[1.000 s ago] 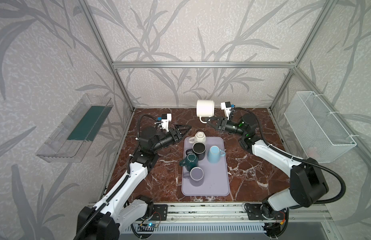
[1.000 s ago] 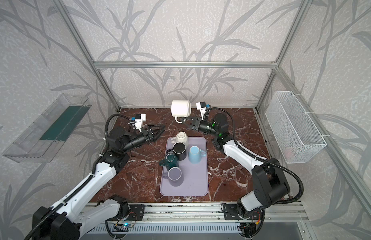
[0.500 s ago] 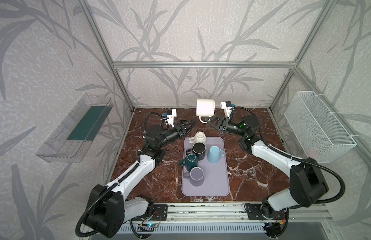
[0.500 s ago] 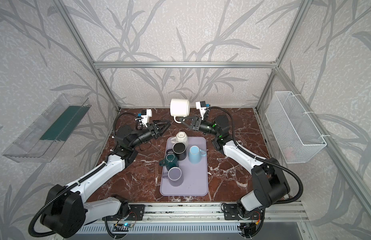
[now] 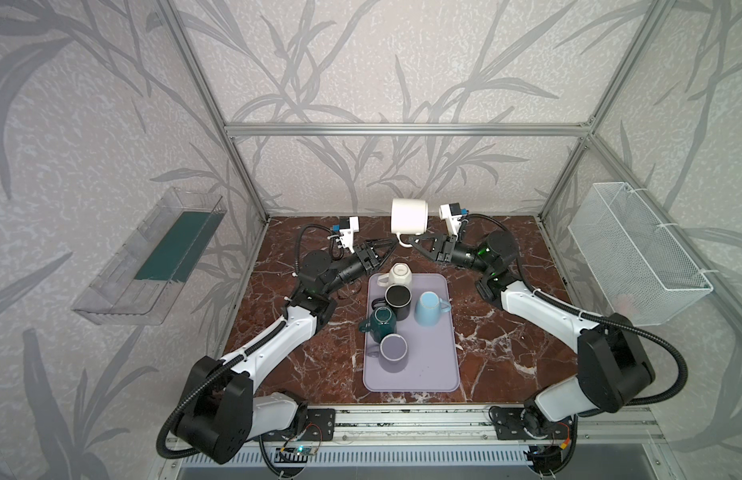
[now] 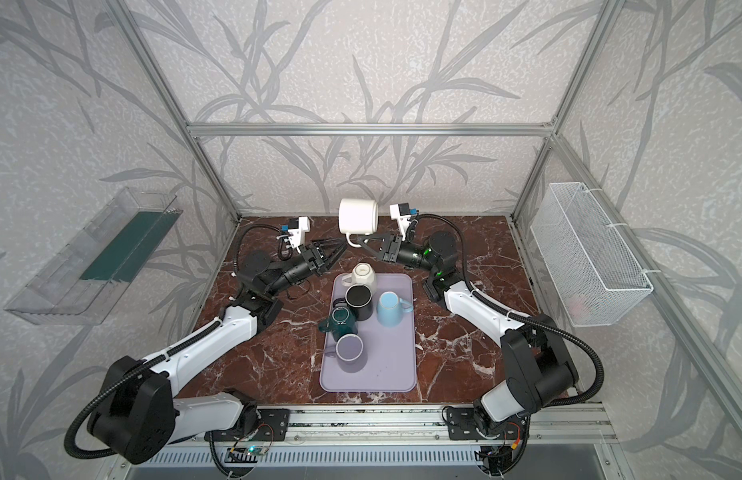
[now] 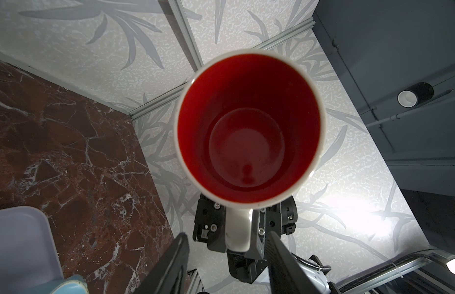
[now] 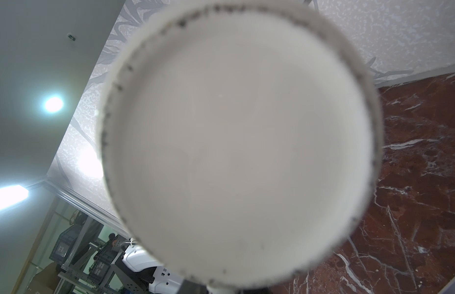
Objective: Turn the mug right side up
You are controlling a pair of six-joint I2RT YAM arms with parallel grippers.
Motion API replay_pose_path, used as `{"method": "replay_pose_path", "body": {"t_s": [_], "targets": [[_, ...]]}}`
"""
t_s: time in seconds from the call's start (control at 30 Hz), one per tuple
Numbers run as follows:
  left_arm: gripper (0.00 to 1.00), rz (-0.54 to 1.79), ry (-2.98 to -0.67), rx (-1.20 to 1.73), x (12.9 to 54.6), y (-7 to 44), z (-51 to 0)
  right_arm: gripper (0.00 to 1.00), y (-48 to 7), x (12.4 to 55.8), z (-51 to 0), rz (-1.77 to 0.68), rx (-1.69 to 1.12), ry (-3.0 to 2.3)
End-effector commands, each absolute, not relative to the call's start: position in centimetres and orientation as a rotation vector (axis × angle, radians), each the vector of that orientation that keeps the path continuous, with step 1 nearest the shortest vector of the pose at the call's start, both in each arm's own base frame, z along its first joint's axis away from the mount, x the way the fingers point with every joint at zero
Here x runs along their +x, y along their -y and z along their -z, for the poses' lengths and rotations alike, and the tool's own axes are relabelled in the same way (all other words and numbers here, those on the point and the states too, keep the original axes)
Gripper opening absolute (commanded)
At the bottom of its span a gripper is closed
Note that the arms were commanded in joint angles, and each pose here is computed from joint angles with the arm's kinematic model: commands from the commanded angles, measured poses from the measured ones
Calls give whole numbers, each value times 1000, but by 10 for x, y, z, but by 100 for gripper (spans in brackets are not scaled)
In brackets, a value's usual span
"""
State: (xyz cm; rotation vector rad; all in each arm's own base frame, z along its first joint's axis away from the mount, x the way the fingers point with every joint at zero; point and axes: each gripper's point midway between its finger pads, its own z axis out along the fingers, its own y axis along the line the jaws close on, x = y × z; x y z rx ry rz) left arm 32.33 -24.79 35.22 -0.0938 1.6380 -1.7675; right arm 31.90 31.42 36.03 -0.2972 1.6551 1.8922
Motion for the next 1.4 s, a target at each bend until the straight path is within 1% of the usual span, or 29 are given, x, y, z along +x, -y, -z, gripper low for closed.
{"method": "replay_pose_path", "body": {"t_s": [0.0,0.5,0.73,0.87,1.07,1.37], "targets": [[50,1808,-1536,-43,319,249,-383,0,-312,306,-387,-1879,-394,-1513],[37,1821,-1536,-37,320,253,-383,0,-319,308,-382,-1896,-389,-1519],[26,1819,-1543,-36,320,253,-381,0,-319,310,-380,-1895,-376,-1515],[21,1812,-1554,-31,319,254,-379,0,-320,310,-380,-1899,-377,-1516],[17,1760,-1620,-3,319,256,-372,0,-321,310,-376,-1903,-383,-1530],[19,1692,-1679,16,313,254,-369,0,-325,308,-372,-1907,-405,-1543]]}}
